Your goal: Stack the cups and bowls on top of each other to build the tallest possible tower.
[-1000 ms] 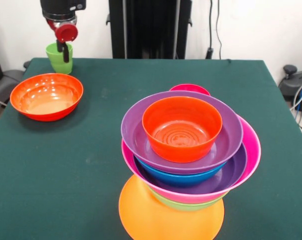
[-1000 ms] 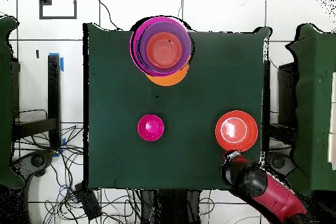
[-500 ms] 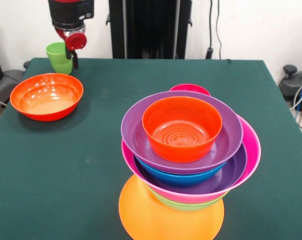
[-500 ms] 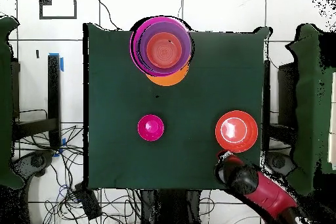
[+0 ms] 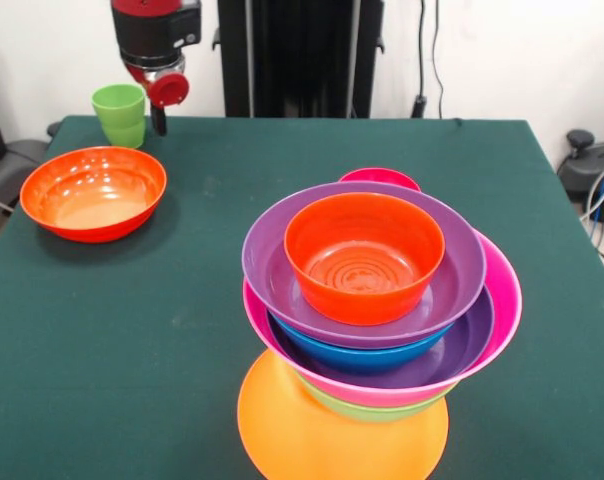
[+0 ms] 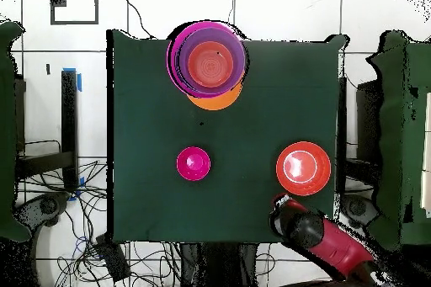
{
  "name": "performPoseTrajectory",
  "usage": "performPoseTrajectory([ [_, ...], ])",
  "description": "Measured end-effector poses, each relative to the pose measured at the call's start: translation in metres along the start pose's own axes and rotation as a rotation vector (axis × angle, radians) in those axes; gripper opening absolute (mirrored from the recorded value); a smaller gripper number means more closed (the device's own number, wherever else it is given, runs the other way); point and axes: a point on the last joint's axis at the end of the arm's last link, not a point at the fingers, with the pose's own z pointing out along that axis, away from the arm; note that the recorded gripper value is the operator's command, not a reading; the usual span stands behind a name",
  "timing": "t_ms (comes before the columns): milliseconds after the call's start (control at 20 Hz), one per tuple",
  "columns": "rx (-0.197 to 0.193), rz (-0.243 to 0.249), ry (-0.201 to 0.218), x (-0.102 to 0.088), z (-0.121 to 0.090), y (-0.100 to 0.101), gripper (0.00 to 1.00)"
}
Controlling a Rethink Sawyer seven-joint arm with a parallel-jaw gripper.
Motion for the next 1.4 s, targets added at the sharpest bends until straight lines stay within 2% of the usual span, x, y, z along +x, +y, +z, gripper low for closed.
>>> performPoseTrajectory([
  [400, 0.004, -0.006, -0.006, 0.000, -0.002, 0.001, 0.00],
  [1050, 0.011, 0.002, -0.003, -0.001, -0.006, -0.024, 0.00],
  [1400, 0.010, -0.005, -0.009, 0.003, -0.016, -0.028, 0.00],
])
